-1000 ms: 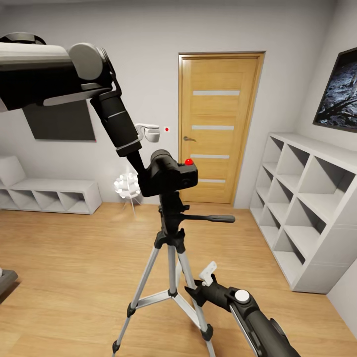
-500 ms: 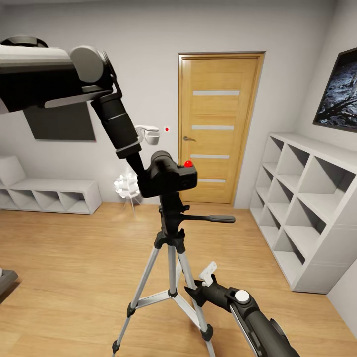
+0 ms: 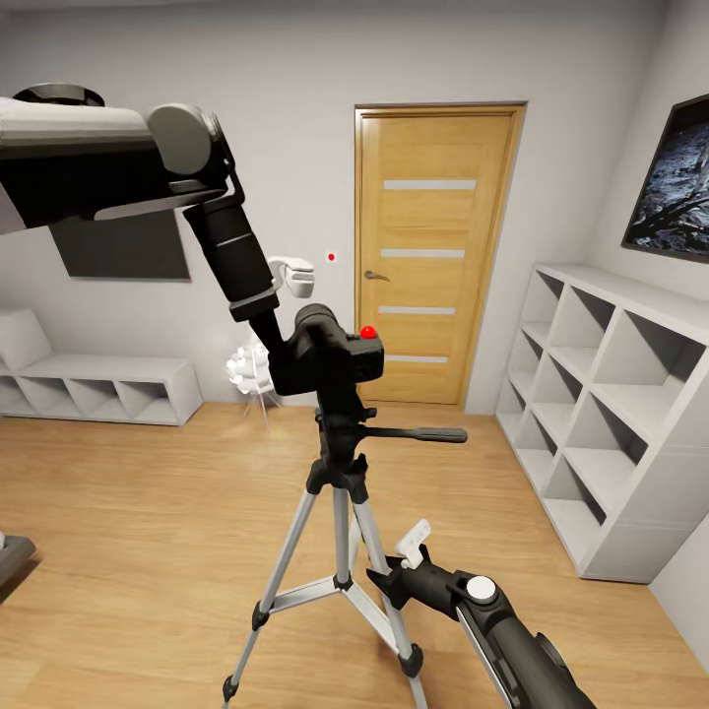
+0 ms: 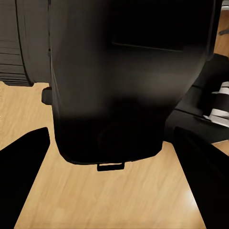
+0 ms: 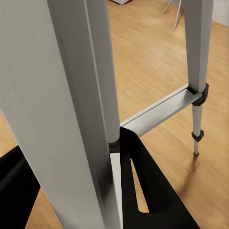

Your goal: Attach the digital camera to the camera tripod in the bedroom.

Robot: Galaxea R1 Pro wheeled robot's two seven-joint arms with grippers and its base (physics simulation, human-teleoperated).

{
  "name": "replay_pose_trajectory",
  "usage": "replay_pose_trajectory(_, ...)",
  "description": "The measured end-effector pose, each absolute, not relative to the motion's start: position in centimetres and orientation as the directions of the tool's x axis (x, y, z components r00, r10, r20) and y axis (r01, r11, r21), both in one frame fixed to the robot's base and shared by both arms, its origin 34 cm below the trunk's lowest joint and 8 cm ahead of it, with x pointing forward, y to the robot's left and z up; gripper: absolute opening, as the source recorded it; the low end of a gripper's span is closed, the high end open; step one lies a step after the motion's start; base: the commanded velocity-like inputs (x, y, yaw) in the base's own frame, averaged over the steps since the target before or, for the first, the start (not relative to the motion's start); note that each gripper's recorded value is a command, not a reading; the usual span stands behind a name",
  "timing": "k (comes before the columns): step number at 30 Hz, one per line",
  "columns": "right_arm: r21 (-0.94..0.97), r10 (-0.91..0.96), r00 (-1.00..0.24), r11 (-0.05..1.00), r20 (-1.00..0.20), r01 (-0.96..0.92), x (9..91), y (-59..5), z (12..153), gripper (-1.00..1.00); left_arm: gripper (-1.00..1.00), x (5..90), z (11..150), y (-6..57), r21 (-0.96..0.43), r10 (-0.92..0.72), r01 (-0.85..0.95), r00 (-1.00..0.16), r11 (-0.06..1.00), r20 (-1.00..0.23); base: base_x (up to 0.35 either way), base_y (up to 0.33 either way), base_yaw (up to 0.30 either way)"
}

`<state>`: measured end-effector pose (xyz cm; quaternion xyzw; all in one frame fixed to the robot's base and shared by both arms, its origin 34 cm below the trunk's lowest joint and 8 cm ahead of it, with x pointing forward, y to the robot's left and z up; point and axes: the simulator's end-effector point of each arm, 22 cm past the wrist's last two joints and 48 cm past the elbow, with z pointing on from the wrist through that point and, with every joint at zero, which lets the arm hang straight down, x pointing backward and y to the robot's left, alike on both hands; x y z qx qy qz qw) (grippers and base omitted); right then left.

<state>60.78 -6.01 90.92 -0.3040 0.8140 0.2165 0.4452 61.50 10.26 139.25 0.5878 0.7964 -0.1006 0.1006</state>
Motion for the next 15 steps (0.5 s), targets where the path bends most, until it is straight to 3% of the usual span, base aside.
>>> replay_pose_trajectory(15,0.082,-0.303,-0.418,0.721,-0.856,-0.688,60.8,-6.0,90.9,-1.00,-1.00,62.2,138.3,8.8,-0.057,0.913,0.954,-0.297,0.293,-0.278,0.000,0.000,0.000)
